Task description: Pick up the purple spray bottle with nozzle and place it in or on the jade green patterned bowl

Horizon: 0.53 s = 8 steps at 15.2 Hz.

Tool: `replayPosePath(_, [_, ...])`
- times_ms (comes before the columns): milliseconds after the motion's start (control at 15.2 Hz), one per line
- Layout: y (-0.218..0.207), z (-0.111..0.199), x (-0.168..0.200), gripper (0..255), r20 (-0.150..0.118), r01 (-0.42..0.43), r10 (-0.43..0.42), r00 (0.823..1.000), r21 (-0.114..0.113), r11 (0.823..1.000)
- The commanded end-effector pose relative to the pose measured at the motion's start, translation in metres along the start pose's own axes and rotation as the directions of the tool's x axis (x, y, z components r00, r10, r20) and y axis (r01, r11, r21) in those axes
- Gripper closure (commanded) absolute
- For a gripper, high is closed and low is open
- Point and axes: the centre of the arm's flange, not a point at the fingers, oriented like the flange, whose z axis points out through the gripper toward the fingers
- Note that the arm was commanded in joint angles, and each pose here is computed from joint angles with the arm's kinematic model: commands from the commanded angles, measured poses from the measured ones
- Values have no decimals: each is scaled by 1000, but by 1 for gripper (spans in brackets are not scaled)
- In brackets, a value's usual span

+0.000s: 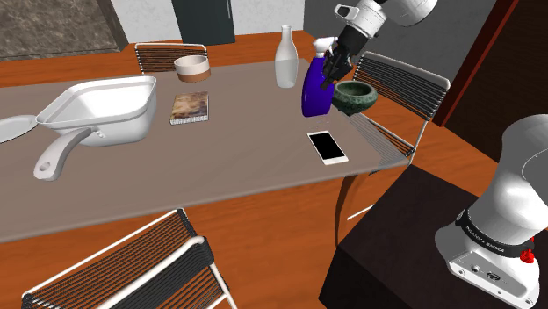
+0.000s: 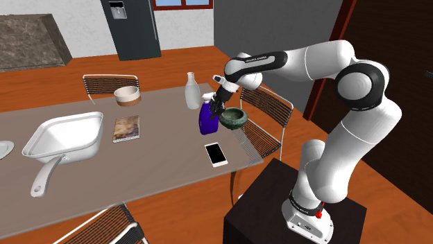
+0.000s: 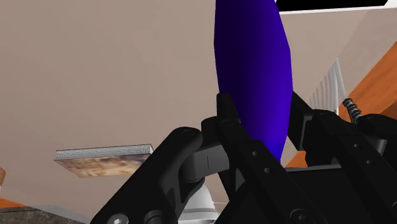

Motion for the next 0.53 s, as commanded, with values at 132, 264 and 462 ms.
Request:
replayPosePath(132, [0, -17, 10, 255, 0, 0, 0, 1000, 0, 1000])
replayPosePath(264, [0, -26, 16, 255, 0, 0, 0, 1000, 0, 1000])
replayPosePath(462, [0, -40, 24, 255, 0, 0, 0, 1000, 0, 1000])
